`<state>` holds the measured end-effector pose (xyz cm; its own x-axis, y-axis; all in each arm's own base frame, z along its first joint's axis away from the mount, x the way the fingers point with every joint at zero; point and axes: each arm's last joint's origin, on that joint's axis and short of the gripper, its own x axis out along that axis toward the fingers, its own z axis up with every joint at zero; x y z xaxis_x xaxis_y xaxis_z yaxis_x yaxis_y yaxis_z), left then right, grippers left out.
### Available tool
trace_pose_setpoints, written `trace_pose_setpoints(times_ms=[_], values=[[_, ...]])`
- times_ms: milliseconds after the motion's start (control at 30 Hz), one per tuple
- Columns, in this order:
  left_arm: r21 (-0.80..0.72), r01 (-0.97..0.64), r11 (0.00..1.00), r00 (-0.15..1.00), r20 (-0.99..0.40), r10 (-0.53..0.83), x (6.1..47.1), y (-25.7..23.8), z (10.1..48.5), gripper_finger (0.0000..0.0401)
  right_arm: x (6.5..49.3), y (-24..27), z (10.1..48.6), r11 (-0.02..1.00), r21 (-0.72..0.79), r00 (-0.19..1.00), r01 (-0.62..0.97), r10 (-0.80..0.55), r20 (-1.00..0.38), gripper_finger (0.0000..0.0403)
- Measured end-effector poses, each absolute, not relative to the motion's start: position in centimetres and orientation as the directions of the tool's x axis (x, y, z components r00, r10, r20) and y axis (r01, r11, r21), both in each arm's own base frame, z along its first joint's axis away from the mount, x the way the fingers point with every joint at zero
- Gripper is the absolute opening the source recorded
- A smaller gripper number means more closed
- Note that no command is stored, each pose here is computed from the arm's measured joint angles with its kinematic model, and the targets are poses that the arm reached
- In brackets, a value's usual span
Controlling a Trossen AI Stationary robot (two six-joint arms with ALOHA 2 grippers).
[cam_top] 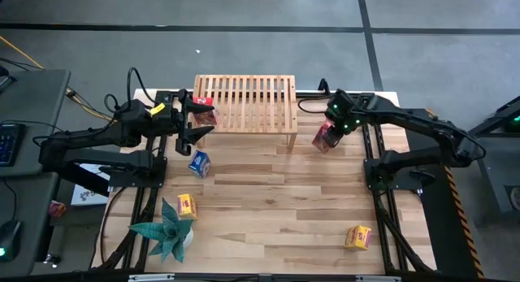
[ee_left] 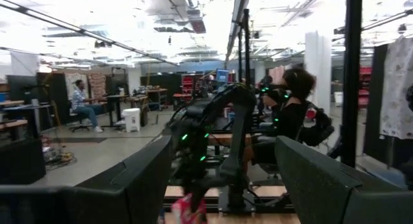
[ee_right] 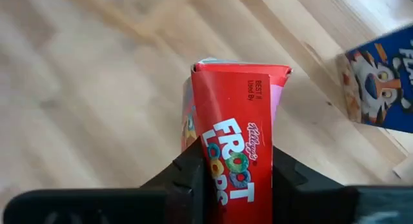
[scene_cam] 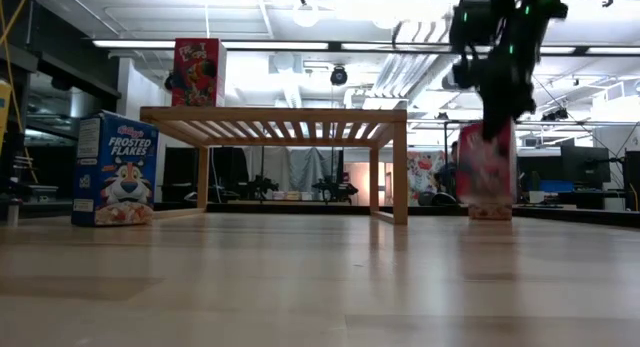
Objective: Stack cereal on shelf
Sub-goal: Put the red cereal box on the shelf aligned with the other red cereal box
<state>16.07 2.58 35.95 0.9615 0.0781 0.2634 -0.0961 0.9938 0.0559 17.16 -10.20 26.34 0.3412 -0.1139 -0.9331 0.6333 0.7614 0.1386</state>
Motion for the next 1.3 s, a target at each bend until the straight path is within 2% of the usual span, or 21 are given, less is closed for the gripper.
trace_pose_setpoints(times_ms=[133,267,433,667,933,1133,1300], values=[[0.073,-0.137,0.988,0.959,0.258,0.114,16.1,2.7,35.9,0.0262,17.3,-8.0,31.2,0.804,0.177,0.424,0.568,-0.102,-0.900,0.0086],[0.074,-0.160,0.984,0.957,0.255,0.137,16.1,2.8,35.9,0.0262,17.3,-5.5,36.1,0.861,0.221,0.562,0.457,-0.087,-0.823,0.0086],[0.100,-0.174,0.980,0.968,0.202,0.151,16.7,2.9,35.3,0.0262,18.2,-3.2,39.5,0.912,0.207,0.697,0.354,-0.110,-0.708,0.0085],[0.122,-0.045,0.992,0.998,-0.026,0.048,21.1,2.2,34.2,0.0262,21.7,-1.1,39.6,0.969,0.175,0.782,0.175,-0.029,-0.623,0.0085],[0.158,0.064,0.985,0.991,-0.130,-0.044,26.1,0.4,32.8,0.0284,25.6,1.6,37.6,0.990,0.134,0.756,0.053,0.048,-0.652,0.0085],[0.147,0.098,0.984,0.984,-0.162,-0.073,28.8,-0.4,31.7,0.0314,27.6,3.0,36.1,0.998,0.056,0.734,0.043,0.006,-0.679,0.0085],[0.078,0.090,0.993,0.981,-0.177,-0.075,30.4,-0.5,31.2,0.0325,28.6,3.3,35.7,0.996,0.001,0.751,0.089,-0.067,-0.657,0.0085]])
